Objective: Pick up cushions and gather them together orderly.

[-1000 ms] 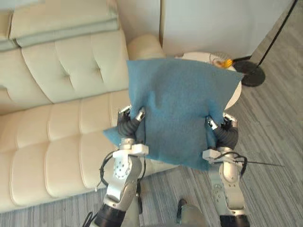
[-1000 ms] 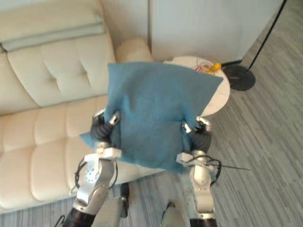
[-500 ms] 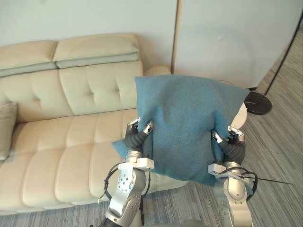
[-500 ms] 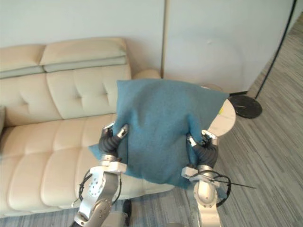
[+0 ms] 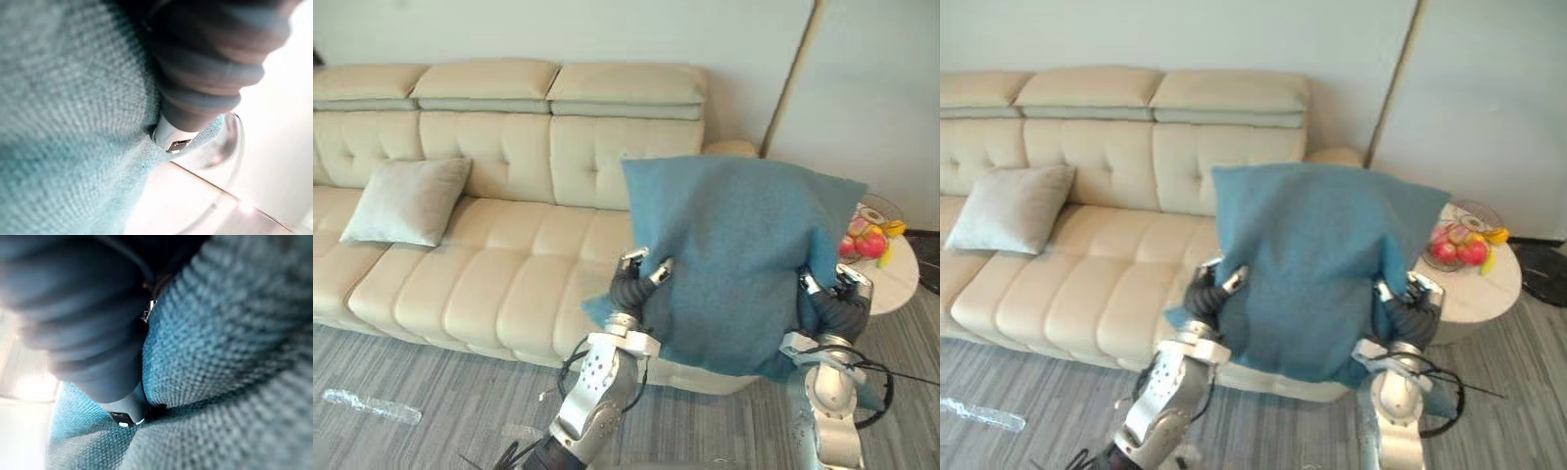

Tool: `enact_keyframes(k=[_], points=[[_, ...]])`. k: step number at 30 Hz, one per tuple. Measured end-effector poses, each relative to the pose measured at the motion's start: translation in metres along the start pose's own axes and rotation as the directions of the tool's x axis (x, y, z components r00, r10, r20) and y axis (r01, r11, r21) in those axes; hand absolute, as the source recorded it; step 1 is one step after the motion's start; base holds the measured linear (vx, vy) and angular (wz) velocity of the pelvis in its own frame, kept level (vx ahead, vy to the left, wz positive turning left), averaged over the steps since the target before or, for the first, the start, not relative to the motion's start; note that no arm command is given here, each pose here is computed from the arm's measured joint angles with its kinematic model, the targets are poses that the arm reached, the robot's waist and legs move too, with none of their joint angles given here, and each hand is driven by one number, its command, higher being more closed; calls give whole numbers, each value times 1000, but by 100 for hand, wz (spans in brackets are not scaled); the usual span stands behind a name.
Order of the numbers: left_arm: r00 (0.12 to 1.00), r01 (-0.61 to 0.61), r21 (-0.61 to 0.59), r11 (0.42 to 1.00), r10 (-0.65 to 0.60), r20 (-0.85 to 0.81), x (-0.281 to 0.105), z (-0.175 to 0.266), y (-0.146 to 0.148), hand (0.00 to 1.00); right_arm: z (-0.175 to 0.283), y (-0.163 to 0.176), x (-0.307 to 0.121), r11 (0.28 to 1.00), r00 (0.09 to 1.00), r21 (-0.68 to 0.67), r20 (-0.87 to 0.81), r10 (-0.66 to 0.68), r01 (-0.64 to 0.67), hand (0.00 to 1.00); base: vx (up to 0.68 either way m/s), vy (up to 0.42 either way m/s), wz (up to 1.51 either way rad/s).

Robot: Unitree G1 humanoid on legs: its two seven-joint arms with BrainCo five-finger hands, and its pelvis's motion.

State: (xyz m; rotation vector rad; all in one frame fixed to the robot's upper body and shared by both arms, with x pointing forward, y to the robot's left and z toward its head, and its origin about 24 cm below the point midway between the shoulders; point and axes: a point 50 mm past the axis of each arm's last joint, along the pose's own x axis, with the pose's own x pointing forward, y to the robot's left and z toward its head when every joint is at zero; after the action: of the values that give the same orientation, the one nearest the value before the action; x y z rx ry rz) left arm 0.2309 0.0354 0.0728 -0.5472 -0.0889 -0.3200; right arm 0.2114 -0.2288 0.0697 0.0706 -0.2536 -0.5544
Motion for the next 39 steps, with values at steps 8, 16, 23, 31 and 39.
enact_keyframes(k=[8,16,23,31,39], points=[[997,-79,36,996,80,-23,-10,1,23,100,-16,16,-13,999,994,50,-102,25,-20,100,26,328,51],[999,-12,-2,1000,12,43,-8,13,2,100,7,8,-9,998,1000,61,3,7,-7,100,213,-25,74],[999,28,-25,999,-28,17,-9,7,-7,100,21,-9,-19,998,998,47,43,-43,41,100,338,-30,30],[998,29,-36,999,-27,48,-16,14,-5,100,30,2,-12,997,995,79,96,-16,8,100,269,277,-79],[999,-4,3,1000,4,44,-19,16,8,100,23,16,-17,994,998,101,54,43,-48,100,128,337,-88]])
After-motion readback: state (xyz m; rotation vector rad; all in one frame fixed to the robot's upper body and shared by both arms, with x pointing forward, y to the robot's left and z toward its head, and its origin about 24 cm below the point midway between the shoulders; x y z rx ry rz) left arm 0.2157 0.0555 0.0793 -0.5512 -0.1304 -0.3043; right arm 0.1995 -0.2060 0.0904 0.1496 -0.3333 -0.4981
